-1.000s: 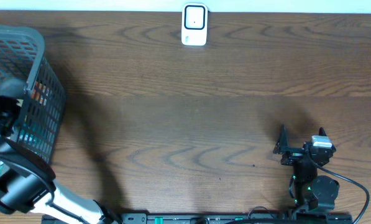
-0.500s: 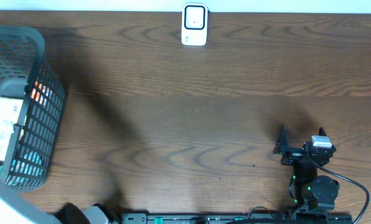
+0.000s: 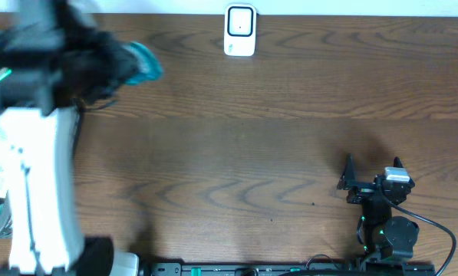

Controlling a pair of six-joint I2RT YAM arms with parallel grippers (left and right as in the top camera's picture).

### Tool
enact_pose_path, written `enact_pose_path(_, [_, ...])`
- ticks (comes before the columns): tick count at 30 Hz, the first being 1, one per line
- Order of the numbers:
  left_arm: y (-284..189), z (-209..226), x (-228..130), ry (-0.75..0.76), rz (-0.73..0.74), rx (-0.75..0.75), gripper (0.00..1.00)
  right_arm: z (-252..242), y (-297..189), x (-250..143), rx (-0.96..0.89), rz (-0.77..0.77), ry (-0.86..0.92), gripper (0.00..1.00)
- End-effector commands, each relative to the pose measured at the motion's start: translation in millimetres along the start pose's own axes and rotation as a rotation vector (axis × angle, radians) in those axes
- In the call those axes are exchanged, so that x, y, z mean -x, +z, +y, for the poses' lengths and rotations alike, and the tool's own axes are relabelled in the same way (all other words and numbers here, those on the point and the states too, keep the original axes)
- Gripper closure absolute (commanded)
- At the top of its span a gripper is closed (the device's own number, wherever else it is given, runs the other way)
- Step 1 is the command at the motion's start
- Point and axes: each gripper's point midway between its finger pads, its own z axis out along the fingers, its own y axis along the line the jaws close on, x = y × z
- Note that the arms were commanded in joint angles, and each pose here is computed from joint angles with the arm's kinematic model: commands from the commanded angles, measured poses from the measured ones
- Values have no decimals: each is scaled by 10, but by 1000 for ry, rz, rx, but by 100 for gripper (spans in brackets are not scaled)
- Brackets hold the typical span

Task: Scan the item barcode
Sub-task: 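Lift the teal bottle out and stand it upright on the table centre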

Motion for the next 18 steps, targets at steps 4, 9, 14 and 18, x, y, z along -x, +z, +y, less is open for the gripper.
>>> enact_pose_path(4, [942, -118, -240, 127, 173, 147, 64, -9, 0, -12, -4, 4, 7, 1])
enact_pose_path(9, [1558, 2, -425, 152, 311, 243, 64, -9, 0, -12, -4, 4, 7, 1])
enact_pose_path(14, [1855, 137, -596, 268, 425, 291, 64, -9, 0, -12, -4, 4, 7, 1])
enact_pose_path(18, [1965, 183, -747, 398, 505, 299, 64, -9, 0, -12, -4, 4, 7, 1])
